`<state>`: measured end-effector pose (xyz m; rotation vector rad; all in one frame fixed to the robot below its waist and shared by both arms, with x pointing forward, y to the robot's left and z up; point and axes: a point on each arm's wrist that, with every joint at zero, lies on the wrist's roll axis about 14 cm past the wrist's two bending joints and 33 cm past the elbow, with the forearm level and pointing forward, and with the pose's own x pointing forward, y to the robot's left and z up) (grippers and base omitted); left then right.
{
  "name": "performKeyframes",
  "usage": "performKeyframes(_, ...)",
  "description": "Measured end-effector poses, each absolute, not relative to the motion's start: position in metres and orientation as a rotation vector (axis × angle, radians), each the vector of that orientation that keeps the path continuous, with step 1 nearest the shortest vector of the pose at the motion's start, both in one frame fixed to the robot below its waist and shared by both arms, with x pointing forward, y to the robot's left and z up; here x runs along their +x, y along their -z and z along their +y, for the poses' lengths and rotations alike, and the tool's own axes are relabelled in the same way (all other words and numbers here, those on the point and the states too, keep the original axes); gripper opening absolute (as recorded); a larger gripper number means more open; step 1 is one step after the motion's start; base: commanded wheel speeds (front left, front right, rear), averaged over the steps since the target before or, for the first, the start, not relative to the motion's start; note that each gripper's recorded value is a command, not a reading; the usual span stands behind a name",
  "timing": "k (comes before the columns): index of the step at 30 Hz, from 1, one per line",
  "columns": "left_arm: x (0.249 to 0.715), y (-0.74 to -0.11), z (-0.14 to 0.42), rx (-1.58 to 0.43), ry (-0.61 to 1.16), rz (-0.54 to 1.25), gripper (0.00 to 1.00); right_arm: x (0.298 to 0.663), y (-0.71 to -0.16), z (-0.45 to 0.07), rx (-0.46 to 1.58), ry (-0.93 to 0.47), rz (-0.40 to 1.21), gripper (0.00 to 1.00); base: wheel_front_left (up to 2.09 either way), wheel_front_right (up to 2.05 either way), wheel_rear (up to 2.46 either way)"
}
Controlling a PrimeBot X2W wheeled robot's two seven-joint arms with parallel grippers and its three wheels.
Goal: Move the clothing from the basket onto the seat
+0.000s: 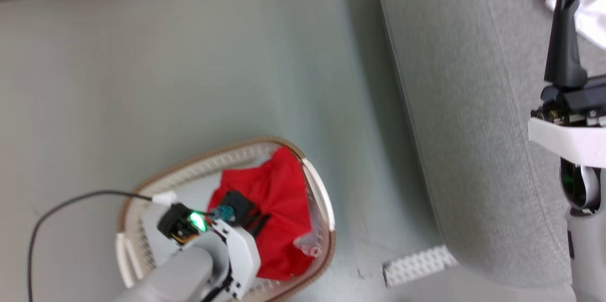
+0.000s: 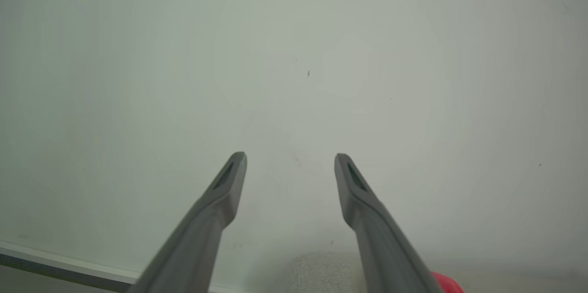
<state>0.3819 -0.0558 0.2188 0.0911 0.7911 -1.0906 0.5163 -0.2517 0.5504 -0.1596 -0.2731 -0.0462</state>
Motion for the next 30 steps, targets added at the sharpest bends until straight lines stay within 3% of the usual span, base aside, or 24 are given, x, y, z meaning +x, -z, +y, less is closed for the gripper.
performKeyframes(14, 0.402, -0.353, -0.047, 0.046, 0.965, 0.483, 0.00, 0.458, -0.611, -0.252, -0.098, 0.042, -0.377, 1.00, 0.00, 0.00, 0.00)
performKeyframes(30, 0.422, -0.527, -0.005, 0.017, 0.754, -0.015, 0.00, 0.402, -0.615, -0.205, 0.035, -0.087, -0.373, 1.00, 0.00, 0.00, 0.00)
